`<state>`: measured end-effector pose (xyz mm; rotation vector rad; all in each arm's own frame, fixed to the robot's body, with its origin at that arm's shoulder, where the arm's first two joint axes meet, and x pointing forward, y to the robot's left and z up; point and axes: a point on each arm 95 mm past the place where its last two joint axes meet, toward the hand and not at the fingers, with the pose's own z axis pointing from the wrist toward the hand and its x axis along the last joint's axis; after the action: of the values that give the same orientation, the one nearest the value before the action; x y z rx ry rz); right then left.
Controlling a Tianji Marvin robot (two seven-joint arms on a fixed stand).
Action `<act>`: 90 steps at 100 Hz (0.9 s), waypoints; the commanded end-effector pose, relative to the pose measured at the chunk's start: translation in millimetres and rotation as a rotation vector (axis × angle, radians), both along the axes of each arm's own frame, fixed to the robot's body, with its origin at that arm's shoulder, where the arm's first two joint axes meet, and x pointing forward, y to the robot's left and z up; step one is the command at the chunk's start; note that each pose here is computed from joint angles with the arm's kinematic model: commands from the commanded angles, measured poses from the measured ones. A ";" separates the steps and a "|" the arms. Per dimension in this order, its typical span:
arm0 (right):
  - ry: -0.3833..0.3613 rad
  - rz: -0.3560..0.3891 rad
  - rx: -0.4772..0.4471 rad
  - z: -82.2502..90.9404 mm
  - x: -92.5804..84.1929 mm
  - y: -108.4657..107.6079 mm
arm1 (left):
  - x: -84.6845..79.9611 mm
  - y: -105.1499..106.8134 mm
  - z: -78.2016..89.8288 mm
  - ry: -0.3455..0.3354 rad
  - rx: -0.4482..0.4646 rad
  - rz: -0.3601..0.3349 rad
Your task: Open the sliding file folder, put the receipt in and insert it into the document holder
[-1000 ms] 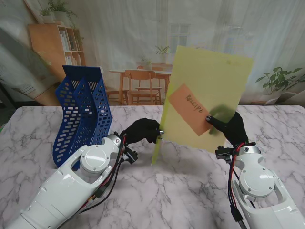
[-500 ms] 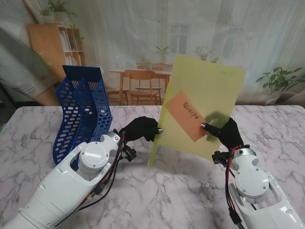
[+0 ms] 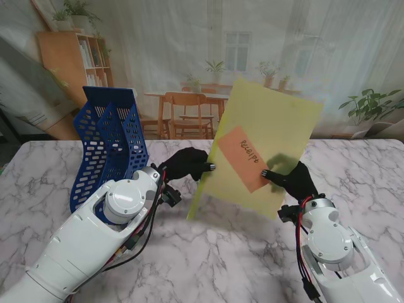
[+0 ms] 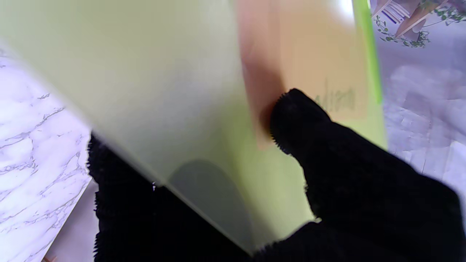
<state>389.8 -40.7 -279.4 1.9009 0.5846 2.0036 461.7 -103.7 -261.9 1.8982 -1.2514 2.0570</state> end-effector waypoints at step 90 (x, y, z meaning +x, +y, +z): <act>-0.110 -0.025 0.197 23.0 -9.4 -9.6 | -10.8 7.8 -43.2 0.117 -0.016 0.001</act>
<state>381.9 -50.5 -257.5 1.8794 0.3407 2.1998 454.6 -96.2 -295.0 1.9582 -1.2101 1.9580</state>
